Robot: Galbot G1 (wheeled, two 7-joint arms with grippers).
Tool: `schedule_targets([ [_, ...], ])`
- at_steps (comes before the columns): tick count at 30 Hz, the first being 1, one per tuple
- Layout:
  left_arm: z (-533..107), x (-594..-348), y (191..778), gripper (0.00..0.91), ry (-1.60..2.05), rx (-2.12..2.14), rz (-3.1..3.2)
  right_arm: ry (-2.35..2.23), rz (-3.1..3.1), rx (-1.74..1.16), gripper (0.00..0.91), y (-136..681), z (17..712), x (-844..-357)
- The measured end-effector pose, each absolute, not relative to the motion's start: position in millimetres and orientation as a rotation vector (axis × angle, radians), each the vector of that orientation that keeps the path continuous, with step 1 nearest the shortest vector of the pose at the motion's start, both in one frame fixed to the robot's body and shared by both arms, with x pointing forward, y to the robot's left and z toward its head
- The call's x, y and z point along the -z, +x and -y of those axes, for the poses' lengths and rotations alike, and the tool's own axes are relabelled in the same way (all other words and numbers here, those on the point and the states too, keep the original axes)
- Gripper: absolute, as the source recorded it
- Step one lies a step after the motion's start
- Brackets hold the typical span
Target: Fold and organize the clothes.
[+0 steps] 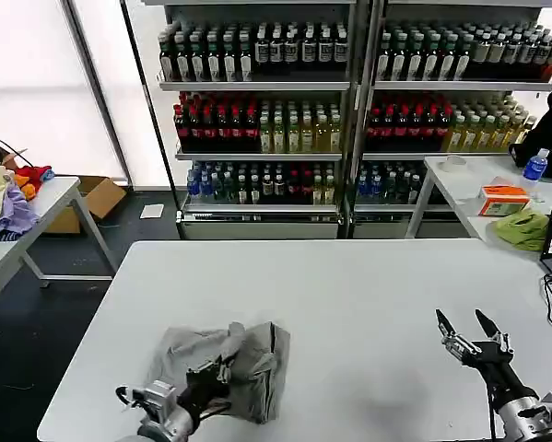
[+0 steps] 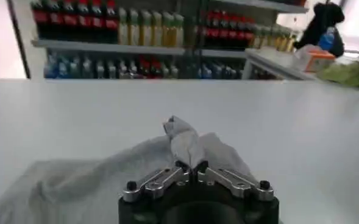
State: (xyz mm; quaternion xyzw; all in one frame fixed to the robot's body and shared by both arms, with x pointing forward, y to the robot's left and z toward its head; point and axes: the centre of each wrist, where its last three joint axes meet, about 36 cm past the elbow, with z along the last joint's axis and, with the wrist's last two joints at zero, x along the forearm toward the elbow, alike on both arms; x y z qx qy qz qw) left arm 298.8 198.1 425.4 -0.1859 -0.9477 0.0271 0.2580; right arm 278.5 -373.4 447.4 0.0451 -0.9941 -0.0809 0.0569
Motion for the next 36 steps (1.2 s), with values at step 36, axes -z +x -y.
schedule_targets([
  [36, -296, -432, 286, 0.907, -0.002, -0.06, 2.669, 0.229, 2.984, 0.24, 0.907, 285, 353, -438],
])
